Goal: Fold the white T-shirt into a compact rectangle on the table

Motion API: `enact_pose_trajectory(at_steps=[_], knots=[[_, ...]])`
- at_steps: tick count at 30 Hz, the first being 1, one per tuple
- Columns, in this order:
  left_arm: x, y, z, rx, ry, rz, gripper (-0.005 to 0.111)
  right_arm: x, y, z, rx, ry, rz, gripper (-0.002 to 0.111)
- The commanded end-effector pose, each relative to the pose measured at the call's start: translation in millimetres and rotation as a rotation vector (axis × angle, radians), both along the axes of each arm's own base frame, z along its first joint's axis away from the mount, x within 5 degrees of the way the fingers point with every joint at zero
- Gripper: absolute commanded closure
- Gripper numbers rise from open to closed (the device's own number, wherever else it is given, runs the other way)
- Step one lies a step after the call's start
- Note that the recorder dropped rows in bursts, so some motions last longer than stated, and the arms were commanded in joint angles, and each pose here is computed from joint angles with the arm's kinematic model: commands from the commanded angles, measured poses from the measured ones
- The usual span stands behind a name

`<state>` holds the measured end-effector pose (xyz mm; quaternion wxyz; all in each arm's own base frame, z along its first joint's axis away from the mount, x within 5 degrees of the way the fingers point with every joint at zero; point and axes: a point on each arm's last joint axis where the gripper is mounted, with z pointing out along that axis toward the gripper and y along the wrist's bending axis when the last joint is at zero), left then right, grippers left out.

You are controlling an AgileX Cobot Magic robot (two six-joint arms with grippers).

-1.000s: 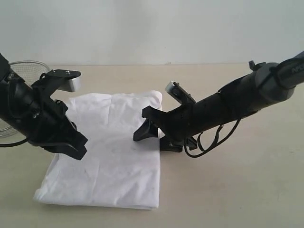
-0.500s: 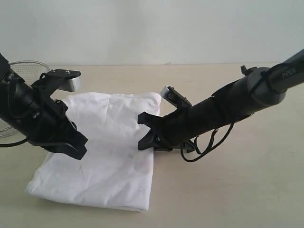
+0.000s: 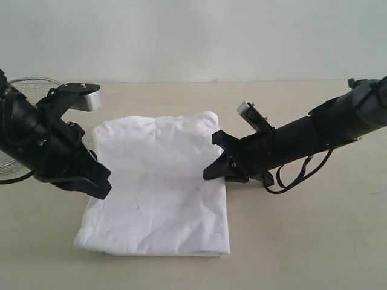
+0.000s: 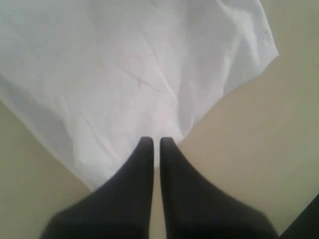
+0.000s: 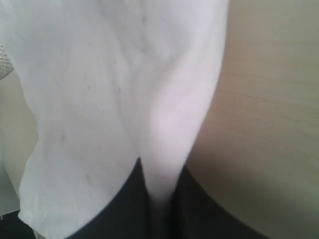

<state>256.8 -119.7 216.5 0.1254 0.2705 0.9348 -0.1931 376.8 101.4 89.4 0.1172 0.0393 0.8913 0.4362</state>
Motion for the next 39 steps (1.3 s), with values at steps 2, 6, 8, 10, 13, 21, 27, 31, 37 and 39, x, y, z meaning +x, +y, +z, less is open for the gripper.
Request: enact_pose_trajectory(at_steps=[2, 6, 8, 10, 13, 21, 27, 31, 37, 39], knots=[[-8, 0, 14, -0.029, -0.023, 0.005, 0.102, 1, -25, -5, 0.002, 0.005, -0.020, 0.108], [-14, 1, 25, -0.043, -0.045, 0.000, 0.102, 6, -39, -2, -0.003, -0.011, -0.026, 0.108], [-18, 2, 32, -0.053, -0.063, -0.003, 0.102, 13, -48, 3, -0.053, -0.001, 0.016, 0.108], [-20, 2, 38, -0.062, -0.079, 0.002, 0.102, 24, -56, 13, -0.103, 0.007, 0.027, 0.108], [-23, 3, 40, -0.065, -0.079, -0.004, 0.102, 38, -70, 27, -0.139, -0.008, 0.015, 0.108], [-23, 3, 40, -0.065, -0.078, -0.004, 0.102, 54, -120, 49, -0.159, -0.029, -0.073, 0.108], [-23, 3, 40, -0.065, -0.075, -0.006, 0.102, 51, -148, 43, -0.210, -0.005, -0.125, 0.108], [-23, 3, 40, -0.065, -0.075, -0.006, 0.102, 48, -164, 37, -0.221, 0.013, -0.149, 0.108], [-23, 3, 40, -0.065, -0.073, -0.003, 0.102, 43, -187, 23, -0.232, 0.055, -0.182, 0.108], [-23, 3, 40, -0.065, -0.073, -0.003, 0.102, 42, -193, 20, -0.234, 0.063, -0.195, 0.108]])
